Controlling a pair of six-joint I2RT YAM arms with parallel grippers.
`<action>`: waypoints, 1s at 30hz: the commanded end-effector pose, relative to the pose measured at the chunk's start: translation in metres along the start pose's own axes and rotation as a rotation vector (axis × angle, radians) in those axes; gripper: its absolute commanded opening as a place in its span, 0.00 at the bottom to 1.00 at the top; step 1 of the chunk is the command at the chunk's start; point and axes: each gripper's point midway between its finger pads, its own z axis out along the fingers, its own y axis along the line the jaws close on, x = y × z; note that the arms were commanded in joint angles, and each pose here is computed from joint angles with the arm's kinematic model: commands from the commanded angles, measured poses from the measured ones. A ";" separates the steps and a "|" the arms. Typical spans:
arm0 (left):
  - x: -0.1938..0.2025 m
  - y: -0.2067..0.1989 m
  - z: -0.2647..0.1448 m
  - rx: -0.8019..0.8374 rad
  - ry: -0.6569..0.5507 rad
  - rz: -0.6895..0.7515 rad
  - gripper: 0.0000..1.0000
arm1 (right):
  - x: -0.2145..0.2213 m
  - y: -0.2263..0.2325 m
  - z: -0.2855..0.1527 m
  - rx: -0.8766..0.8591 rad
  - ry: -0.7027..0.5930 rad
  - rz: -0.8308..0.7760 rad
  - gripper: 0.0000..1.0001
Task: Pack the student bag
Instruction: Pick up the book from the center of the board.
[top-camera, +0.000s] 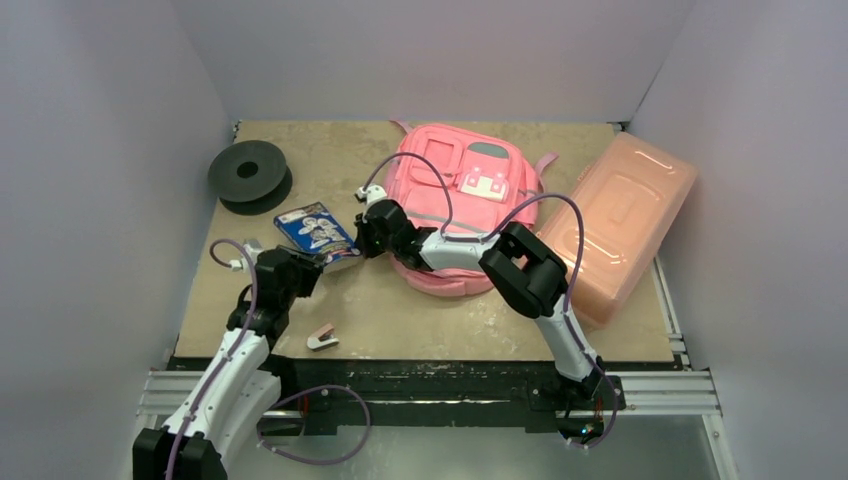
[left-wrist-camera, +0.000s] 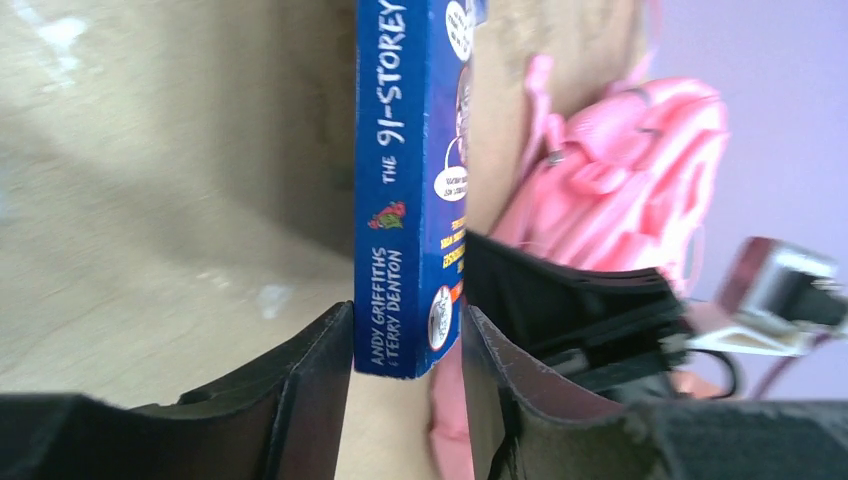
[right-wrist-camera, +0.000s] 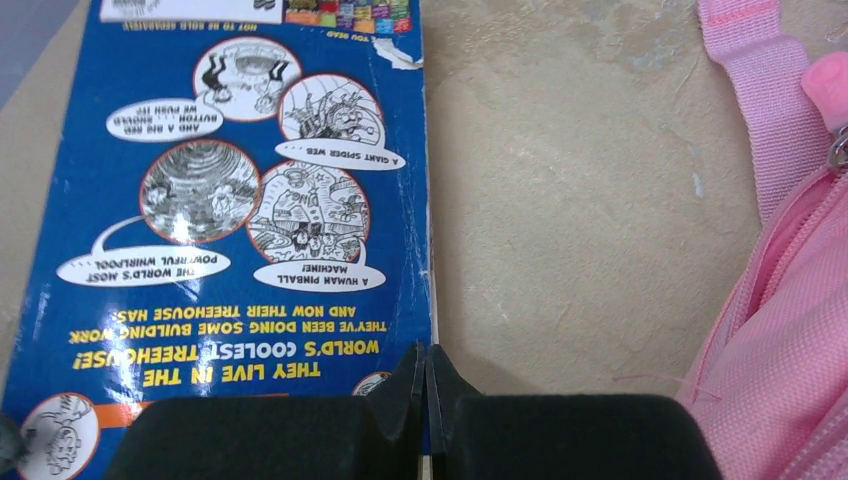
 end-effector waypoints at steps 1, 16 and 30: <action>-0.024 -0.084 -0.015 0.317 -0.067 -0.095 0.40 | 0.089 0.013 -0.005 -0.072 0.261 0.007 0.01; -0.007 -0.062 -0.004 0.108 0.046 0.052 0.19 | 0.071 0.013 -0.014 -0.049 0.230 -0.042 0.14; -0.011 -0.048 -0.038 -0.058 0.107 0.215 0.00 | -0.001 0.063 -0.088 -0.176 -0.182 -0.350 0.81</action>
